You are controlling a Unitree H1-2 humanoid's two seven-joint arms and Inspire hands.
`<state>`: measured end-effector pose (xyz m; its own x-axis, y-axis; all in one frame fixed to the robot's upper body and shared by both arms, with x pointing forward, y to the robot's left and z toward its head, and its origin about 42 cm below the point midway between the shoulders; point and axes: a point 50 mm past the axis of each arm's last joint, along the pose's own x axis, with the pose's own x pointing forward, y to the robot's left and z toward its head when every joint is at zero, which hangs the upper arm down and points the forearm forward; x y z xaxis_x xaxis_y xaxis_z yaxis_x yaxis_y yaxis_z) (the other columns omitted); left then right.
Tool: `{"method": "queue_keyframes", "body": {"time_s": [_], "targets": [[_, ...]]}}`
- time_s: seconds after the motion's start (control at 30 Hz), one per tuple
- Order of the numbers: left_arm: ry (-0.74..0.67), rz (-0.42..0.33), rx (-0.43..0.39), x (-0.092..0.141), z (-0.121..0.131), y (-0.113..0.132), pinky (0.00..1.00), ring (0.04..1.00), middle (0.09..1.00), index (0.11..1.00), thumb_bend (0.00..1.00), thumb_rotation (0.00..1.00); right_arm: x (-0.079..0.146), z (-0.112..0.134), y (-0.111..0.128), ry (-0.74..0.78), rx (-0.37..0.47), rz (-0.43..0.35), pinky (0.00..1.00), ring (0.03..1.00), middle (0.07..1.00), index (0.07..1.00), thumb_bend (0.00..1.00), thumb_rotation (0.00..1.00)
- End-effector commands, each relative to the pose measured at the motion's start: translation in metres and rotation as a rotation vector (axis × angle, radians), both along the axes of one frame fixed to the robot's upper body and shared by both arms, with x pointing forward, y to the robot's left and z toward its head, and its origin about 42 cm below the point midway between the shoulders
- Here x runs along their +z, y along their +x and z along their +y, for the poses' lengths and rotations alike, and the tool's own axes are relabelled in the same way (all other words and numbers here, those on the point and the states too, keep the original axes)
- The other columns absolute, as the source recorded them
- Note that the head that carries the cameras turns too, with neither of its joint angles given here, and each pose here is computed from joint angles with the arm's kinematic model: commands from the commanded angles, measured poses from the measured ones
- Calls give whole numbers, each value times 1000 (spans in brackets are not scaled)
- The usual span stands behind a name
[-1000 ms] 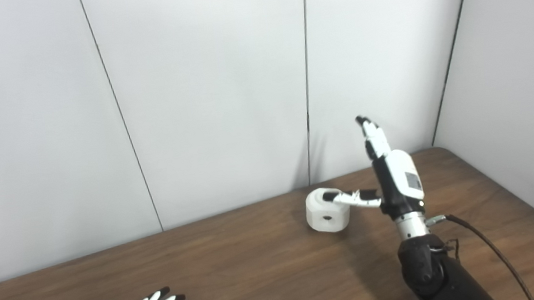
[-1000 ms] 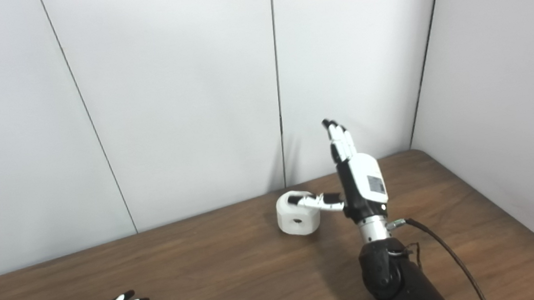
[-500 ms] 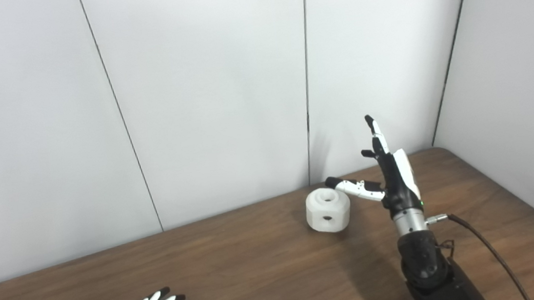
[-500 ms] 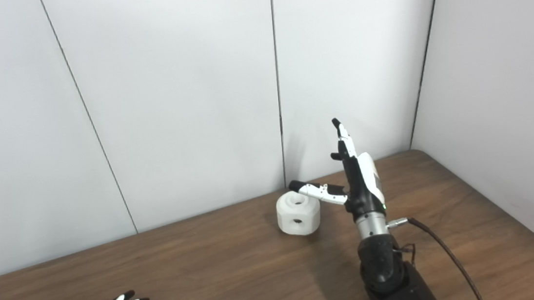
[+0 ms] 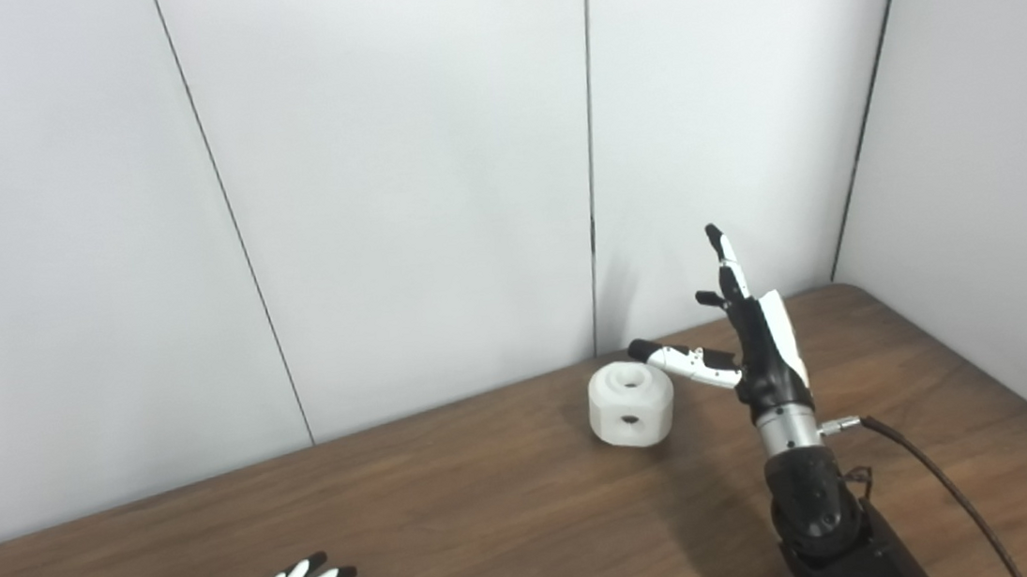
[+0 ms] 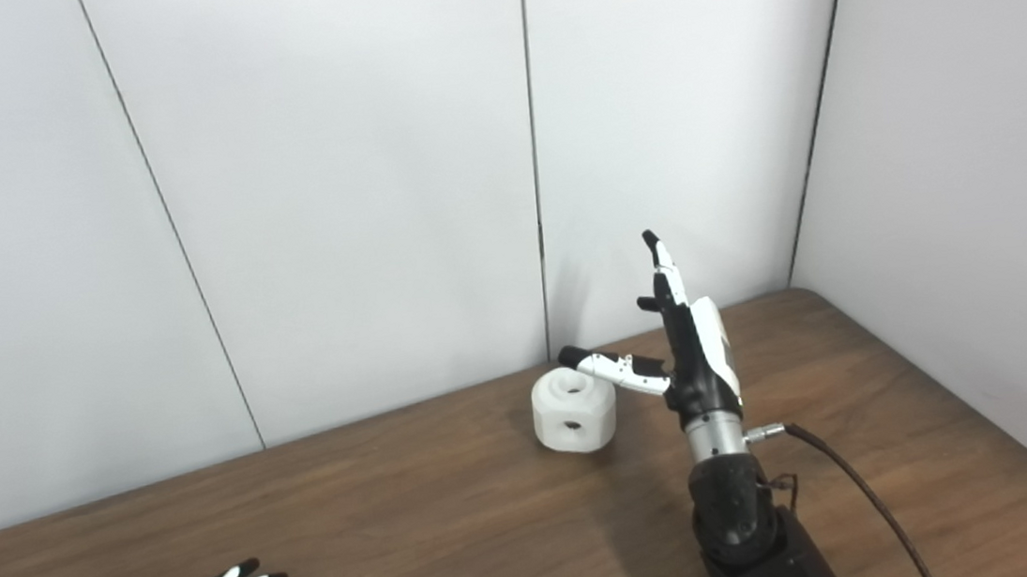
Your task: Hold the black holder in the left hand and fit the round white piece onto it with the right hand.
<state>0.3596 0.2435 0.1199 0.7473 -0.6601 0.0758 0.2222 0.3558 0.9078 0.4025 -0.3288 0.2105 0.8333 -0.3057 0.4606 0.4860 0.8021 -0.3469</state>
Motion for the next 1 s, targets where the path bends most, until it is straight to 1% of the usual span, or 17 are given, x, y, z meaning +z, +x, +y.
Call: {"method": "queue_keyframes", "body": {"time_s": [0.0, 0.2, 0.4, 0.6, 0.9, 0.97], "targets": [[107, 67, -22, -18, 3, -7, 1000, 1000, 915, 481, 517, 48, 27, 1, 7, -6, 12, -102, 29, 63, 97, 94, 614, 0], [103, 67, -21, -18, 4, -7, 1000, 1000, 914, 481, 517, 47, 27, 4, 6, 7, 21, -89, 27, 62, 95, 94, 622, 0], [100, 67, -20, -18, 3, -7, 1000, 1000, 912, 481, 517, 48, 28, 1, 7, 35, 8, -120, 31, 65, 99, 97, 629, 0], [102, 66, -21, -18, 3, -7, 1000, 1000, 914, 481, 517, 48, 27, 0, 6, 51, 28, -109, 31, 65, 100, 97, 634, 0], [98, 69, -19, -18, 2, -6, 1000, 1000, 911, 481, 517, 47, 27, 3, 7, 29, 47, -92, 31, 66, 100, 98, 637, 0], [104, 65, -22, -18, 2, -6, 1000, 1000, 912, 481, 517, 48, 27, 4, 6, 55, 64, -90, 30, 66, 101, 100, 635, 0]]}}
